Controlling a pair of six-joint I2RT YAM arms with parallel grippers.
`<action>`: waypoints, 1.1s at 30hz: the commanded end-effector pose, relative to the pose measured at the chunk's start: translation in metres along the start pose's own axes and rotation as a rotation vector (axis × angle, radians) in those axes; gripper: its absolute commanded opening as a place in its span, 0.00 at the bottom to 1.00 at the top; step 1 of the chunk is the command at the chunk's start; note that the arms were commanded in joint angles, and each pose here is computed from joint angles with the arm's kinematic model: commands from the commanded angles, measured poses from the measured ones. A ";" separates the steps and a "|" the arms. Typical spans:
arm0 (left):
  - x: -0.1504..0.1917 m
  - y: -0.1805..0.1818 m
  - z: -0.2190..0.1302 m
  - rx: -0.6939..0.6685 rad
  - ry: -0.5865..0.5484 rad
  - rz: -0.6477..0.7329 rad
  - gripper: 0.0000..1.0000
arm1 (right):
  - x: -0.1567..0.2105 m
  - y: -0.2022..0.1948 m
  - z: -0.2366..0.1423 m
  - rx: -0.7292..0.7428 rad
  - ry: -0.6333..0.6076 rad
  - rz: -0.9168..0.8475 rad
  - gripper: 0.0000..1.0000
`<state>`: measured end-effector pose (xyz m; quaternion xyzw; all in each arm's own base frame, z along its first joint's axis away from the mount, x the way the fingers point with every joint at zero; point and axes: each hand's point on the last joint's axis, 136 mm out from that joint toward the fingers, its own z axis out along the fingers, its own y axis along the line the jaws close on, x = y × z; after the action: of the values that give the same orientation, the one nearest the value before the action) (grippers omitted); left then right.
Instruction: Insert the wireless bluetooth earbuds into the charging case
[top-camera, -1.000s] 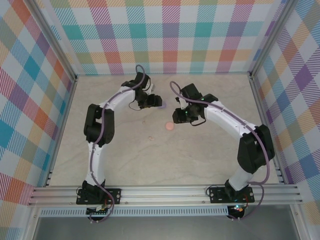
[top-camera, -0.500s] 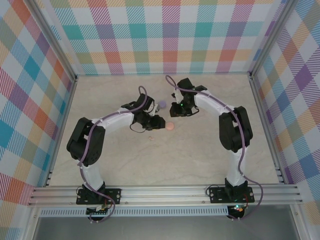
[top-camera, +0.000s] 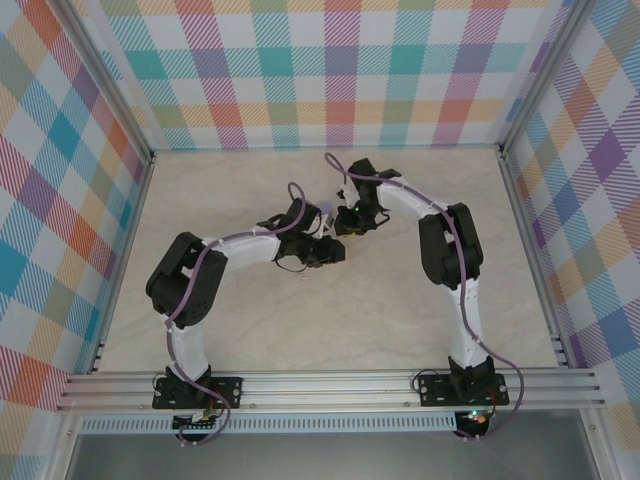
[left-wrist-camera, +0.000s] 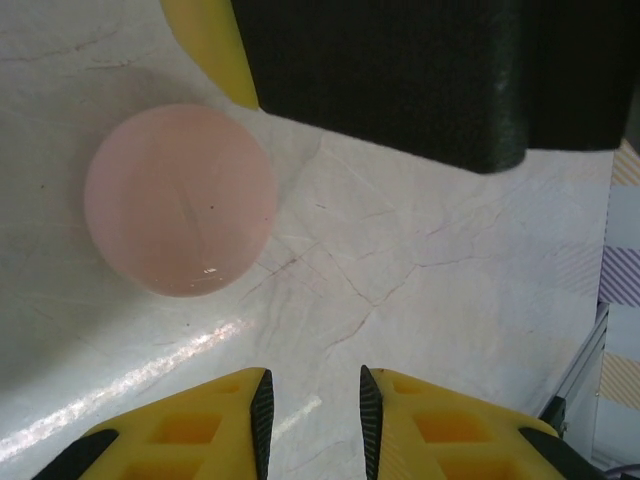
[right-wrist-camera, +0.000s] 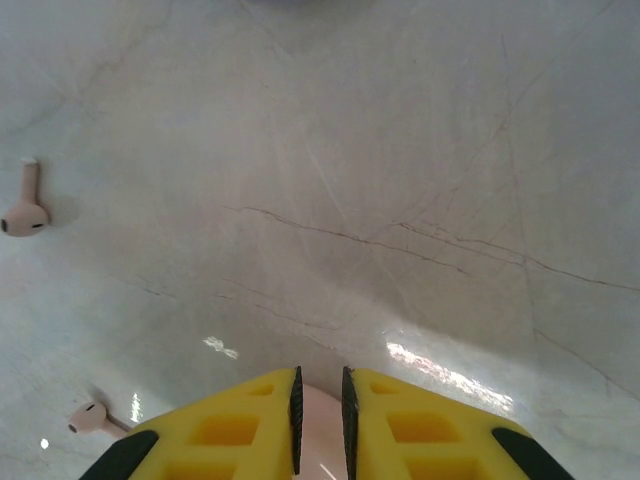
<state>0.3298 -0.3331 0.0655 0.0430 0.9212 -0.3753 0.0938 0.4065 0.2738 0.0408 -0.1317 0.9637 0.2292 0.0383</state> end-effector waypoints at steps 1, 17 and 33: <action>-0.002 -0.006 0.006 0.025 0.007 -0.017 0.31 | 0.004 0.000 0.004 -0.017 0.034 0.004 0.20; -0.002 0.016 0.026 -0.025 0.005 -0.050 0.31 | 0.024 -0.010 0.010 0.010 0.078 0.023 0.21; -0.009 0.029 0.021 -0.106 -0.045 -0.048 0.27 | 0.050 -0.024 -0.001 0.082 0.093 0.043 0.23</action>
<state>0.3367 -0.3306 0.0306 0.0120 0.9320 -0.3529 0.0821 0.3840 0.2489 0.0212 -0.1187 0.9730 0.1970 0.0180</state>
